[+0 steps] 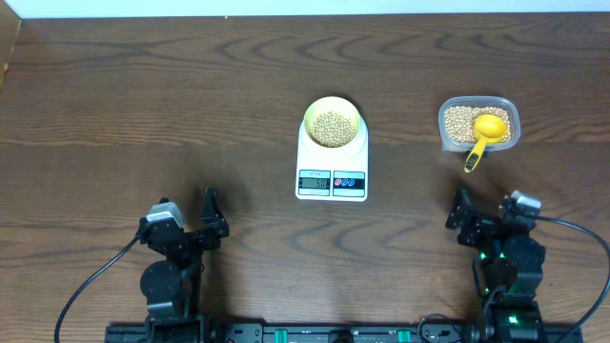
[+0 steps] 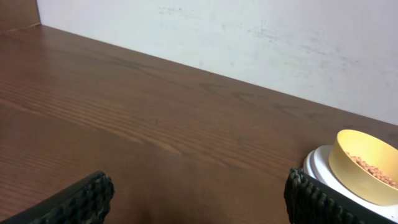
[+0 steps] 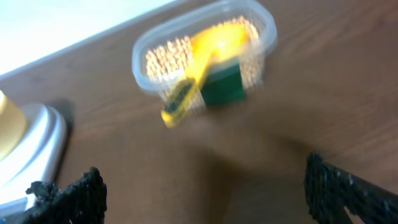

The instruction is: Scoop item into bowl and weigh 50g on scale

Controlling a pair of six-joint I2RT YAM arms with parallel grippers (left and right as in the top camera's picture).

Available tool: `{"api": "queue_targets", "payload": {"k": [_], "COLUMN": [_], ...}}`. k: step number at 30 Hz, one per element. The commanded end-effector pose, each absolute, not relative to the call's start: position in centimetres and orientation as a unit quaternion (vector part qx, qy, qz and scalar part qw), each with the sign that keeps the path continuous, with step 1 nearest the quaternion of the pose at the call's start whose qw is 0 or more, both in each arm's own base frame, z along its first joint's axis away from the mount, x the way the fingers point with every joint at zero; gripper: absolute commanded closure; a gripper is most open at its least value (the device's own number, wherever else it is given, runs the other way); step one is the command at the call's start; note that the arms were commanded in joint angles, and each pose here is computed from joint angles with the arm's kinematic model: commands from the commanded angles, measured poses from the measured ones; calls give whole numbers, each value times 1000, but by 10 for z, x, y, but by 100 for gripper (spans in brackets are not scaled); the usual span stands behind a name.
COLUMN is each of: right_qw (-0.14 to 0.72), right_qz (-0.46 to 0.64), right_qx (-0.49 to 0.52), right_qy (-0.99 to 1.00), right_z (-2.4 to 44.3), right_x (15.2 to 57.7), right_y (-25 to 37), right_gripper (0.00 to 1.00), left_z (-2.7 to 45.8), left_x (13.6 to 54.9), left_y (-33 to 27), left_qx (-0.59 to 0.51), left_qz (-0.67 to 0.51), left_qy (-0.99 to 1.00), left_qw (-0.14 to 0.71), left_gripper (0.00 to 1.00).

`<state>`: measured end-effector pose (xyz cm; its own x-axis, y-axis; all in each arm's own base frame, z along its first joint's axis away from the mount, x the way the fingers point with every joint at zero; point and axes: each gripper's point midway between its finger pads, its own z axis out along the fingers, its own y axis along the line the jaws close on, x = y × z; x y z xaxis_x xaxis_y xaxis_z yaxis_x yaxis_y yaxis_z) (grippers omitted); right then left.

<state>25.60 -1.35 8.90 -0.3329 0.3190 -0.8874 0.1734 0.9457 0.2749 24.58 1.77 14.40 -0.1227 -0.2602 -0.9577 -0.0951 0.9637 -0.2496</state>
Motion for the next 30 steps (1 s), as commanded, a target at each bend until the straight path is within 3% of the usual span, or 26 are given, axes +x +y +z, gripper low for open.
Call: {"api": "queue_targets", "payload": {"k": [1,30], "right_qw": [561,670], "right_qz": [67,-21], "right_qx": [162,68], "right_qy": [809,739], "right_z": [89,151], "right_x": [253,246], "right_y": [-15,-23], "right_gripper": [1,1], "left_z": [127,127], "left_x": [244,244], "left_y": [16,16], "left_qx": [-115,-115], "left_qz": [-60,-60], "left_qy": [765,765], "left_qw": [631,631], "left_gripper": [10,10]}}
